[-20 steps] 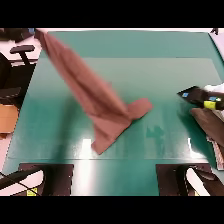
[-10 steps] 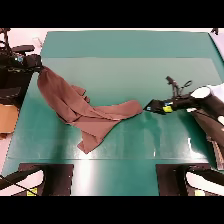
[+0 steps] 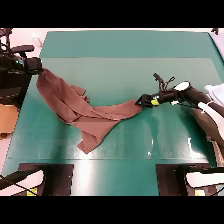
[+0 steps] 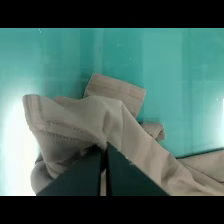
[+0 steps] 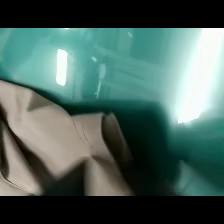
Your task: Fold the shirts.
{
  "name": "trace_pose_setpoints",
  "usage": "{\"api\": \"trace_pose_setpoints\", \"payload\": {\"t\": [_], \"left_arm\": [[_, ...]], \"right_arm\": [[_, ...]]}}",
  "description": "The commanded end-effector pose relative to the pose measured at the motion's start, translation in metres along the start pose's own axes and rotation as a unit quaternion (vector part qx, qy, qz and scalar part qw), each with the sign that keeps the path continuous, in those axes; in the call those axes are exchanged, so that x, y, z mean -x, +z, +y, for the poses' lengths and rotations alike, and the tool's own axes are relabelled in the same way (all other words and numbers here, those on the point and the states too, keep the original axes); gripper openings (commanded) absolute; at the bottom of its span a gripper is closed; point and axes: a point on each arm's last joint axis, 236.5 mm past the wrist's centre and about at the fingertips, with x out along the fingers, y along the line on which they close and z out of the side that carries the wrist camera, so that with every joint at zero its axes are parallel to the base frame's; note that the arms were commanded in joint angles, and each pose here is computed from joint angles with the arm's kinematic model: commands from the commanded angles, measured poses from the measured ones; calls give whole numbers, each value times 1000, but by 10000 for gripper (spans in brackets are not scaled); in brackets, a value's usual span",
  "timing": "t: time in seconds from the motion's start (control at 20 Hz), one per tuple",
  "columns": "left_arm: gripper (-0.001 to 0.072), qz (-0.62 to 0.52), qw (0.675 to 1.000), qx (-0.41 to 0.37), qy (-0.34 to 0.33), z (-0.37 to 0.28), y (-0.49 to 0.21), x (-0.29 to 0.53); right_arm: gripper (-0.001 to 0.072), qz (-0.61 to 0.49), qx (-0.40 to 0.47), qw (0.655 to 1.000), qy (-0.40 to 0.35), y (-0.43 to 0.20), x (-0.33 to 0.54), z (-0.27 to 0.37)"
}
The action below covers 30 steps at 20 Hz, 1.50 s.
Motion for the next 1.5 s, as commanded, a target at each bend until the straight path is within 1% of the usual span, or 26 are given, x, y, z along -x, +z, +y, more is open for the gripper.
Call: {"api": "trace_pose_setpoints", "payload": {"t": [0.0, 0.15, 0.25, 0.35, 0.45, 0.5, 0.6, 0.65, 0.75, 0.85, 0.95, 1.0, 1.05, 1.15, 1.2, 1.25, 1.3, 1.35, 1.4, 1.45], "left_arm": [[20, 12, 1000, 0, -1, 0, -6, 0], [19, 32, 999, 0, -4, -2, -15, 2], [19, 27, 1000, -1, -15, -10, -11, 10], [19, -26, 999, -20, -16, -20, 21, 43], [18, -112, 990, -83, -14, -39, 70, 102], [18, -160, 982, -100, -13, -50, 92, 138], [19, -261, 956, -136, -9, -74, 127, 220], [19, -307, 940, -151, -5, -85, 134, 262], [19, -376, 912, -165, -3, -102, 127, 326], [19, -411, 894, -180, 1, -114, 102, 371], [19, -445, 870, -212, 15, -124, 74, 412], [19, -471, 853, -225, 21, -131, 62, 437], [19, -505, 829, -239, 29, -137, 50, 467], [19, -576, 772, -263, 51, -149, 33, 523], [19, -601, 753, -263, 54, -152, 30, 540], [19, -615, 743, -259, 52, -154, 30, 549], [19, -611, 747, -259, 45, -155, 32, 544], [19, -590, 764, -258, 32, -155, 36, 525], [19, -556, 792, -250, 23, -149, 44, 494], [20, -503, 832, -234, 8, -139, 51, 447]], "right_arm": [[24, 13, 9, 1000, 18, 3, 0, 11], [20, 21, 13, 998, 50, -2, 6, 34], [18, -24, 31, 996, 83, 14, 29, 67], [17, -90, 73, 988, 103, 40, 79, 107], [16, -172, 128, 971, 107, 72, 152, 148], [16, -228, 156, 955, 104, 89, 201, 171], [17, -339, 212, 913, 83, 104, 307, 213], [17, -389, 236, 888, 67, 100, 359, 233], [17, -458, 282, 843, 26, 70, 438, 268], [16, -499, 320, 805, -21, 30, 482, 299], [17, -535, 352, 766, -59, -11, 506, 333], [17, -552, 370, 743, -77, -30, 515, 352], [17, -573, 385, 717, -94, -49, 524, 372], [16, -617, 407, 661, -127, -77, 542, 406], [17, -639, 406, 640, -134, -84, 552, 418], [17, -652, 402, 626, -144, -84, 560, 422], [17, -654, 394, 627, -154, -78, 563, 418], [17, -648, 377, 642, -159, -66, 565, 404], [18, -635, 353, 669, -158, -50, 563, 382], [19, -610, 326, 709, -142, -31, 555, 353]]}}
